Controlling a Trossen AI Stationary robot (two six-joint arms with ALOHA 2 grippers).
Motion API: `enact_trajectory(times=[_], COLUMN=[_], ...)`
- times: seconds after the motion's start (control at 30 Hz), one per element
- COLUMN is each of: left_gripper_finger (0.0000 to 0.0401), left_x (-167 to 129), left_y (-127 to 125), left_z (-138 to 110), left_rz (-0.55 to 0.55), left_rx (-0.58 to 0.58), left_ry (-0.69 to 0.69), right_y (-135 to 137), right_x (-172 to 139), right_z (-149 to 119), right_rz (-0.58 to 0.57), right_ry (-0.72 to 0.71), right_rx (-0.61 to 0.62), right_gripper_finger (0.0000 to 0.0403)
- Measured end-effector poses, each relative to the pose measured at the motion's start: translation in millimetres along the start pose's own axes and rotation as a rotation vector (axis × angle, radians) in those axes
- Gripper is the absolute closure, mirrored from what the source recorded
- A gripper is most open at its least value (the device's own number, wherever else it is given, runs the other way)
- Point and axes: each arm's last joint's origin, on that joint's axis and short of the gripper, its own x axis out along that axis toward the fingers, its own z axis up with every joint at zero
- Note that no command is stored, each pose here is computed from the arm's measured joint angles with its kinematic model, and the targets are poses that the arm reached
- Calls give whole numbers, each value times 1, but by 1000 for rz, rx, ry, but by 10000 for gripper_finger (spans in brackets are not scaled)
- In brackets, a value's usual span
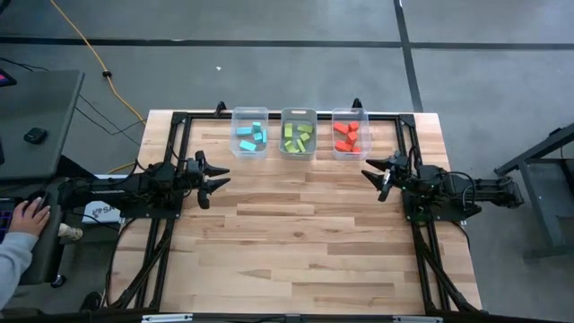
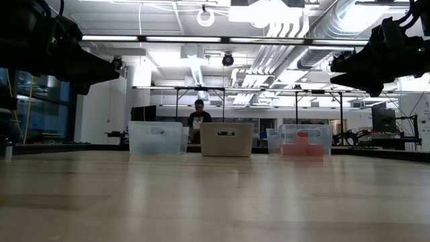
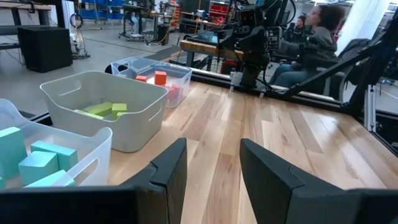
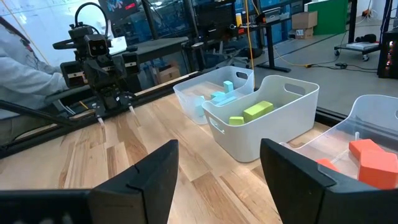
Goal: Sort & place blocks by color
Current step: Return to Home Position
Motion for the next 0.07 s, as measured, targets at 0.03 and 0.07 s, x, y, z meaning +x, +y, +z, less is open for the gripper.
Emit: enact_trajectory(times=[0.03,0.07], left_gripper_finger=[275,275], left_x=[0,0], left_y=[0,0], left_z=[0,0], left_rz=[0,0], left_rx=[0,0], left_ry=[0,0], right_y=[0,0], right_x=[0,0], right_z=[0,0], right_rz=[0,0], right_ry=[0,0], right_rx=[0,0], right_gripper_finger=[185,185])
